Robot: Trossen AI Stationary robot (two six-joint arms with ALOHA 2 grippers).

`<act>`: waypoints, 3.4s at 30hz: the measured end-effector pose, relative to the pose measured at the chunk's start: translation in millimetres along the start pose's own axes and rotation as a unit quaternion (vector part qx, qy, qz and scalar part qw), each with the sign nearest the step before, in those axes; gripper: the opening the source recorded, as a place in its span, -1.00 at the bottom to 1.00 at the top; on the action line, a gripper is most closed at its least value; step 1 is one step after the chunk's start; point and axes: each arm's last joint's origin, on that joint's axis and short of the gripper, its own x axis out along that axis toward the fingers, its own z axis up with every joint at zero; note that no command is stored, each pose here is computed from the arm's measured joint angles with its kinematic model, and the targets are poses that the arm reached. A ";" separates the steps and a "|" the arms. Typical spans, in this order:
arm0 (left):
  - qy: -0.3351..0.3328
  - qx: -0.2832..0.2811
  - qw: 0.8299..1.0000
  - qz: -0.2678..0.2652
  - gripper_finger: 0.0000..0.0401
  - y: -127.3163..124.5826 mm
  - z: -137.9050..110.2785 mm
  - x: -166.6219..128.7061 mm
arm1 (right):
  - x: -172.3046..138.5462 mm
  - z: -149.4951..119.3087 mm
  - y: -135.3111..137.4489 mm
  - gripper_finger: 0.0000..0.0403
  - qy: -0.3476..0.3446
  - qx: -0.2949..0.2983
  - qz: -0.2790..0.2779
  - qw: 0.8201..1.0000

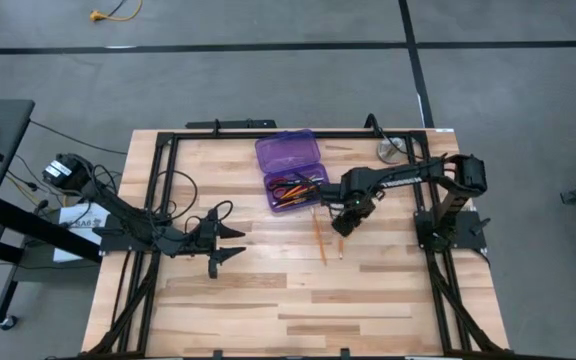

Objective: Pick & place school supplies into a supply box
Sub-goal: Put the light pink pencil into the purple supply box

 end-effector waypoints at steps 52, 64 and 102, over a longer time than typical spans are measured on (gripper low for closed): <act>-0.009 -0.004 1.000 0.001 -0.06 -0.5 1.9 0.1 | 39.3 -1.8 -1.8 -0.47 -0.066 -0.554 -0.135 0.819; -0.009 -0.004 1.000 0.000 -0.06 -0.5 2.0 0.1 | 58.6 -1.7 -7.0 -0.47 -0.046 -0.620 -0.150 0.769; -0.009 -0.013 1.000 0.000 -0.06 -0.5 2.0 0.1 | 0.4 -2.5 -12.1 -1.00 -0.063 -0.601 -0.142 0.784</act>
